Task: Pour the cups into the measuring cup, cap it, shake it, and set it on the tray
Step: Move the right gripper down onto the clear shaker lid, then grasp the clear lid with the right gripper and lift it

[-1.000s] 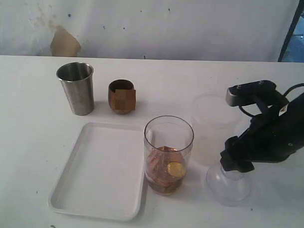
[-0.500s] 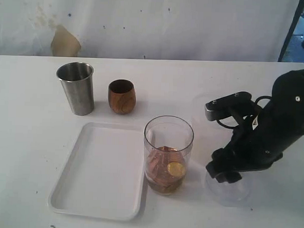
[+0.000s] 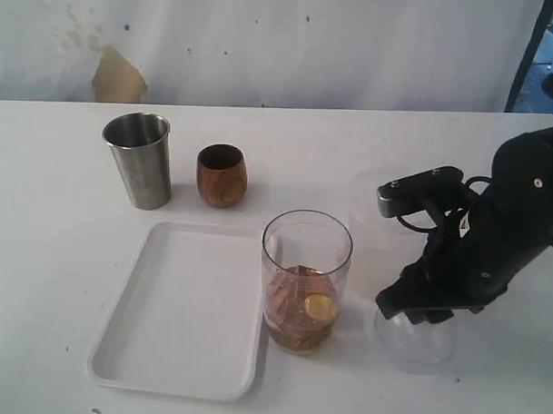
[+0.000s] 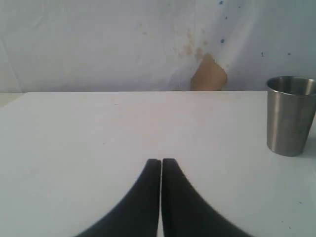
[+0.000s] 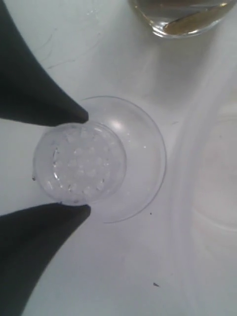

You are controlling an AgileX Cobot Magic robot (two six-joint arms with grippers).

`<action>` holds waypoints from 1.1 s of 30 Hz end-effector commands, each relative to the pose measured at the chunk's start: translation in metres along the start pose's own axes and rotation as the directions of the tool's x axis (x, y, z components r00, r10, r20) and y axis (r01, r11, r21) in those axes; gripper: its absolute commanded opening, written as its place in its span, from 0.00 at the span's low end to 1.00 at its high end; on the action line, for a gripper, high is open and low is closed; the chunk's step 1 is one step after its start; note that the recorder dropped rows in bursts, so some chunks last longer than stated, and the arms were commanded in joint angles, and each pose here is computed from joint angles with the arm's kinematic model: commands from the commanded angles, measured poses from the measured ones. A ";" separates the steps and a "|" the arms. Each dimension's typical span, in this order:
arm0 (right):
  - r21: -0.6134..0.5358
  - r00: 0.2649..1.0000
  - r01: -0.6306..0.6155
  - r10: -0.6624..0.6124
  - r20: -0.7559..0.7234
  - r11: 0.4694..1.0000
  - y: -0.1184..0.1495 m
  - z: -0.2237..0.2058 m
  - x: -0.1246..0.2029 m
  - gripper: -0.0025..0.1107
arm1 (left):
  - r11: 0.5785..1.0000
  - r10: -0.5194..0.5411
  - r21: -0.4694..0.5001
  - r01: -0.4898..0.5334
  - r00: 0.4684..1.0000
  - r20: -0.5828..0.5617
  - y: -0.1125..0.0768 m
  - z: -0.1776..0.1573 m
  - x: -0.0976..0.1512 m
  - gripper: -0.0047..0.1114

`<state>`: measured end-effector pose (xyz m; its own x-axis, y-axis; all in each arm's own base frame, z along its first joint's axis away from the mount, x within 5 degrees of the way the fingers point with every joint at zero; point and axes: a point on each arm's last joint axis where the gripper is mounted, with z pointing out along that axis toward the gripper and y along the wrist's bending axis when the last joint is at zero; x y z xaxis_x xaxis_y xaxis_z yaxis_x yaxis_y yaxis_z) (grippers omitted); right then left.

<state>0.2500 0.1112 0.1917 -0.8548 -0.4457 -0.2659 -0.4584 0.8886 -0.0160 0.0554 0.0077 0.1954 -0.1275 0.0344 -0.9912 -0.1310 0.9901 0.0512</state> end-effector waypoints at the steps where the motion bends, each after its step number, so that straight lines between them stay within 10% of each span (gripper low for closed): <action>1: -0.003 0.999 0.016 -0.016 -0.039 1.000 0.001 -0.004 0.000 0.02 | 1.000 -0.008 0.000 0.008 1.000 0.008 0.000 0.000 0.000 0.05; 18: -0.064 0.998 -0.004 0.008 0.067 0.998 0.006 -0.148 -0.011 0.02 | 1.000 -0.008 0.000 0.008 1.000 0.008 0.000 0.000 0.000 0.05; 33: -0.152 0.987 0.094 -0.072 0.142 0.984 0.058 -0.154 -0.082 0.02 | 1.000 -0.008 0.000 0.008 1.000 0.008 0.000 0.000 0.000 0.05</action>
<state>0.2517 0.1794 0.3628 -0.7690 -0.4932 -0.4067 -0.5758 0.8108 0.1054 0.0554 0.0077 0.1954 -0.1275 0.0344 -0.9912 -0.1310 0.9901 0.0512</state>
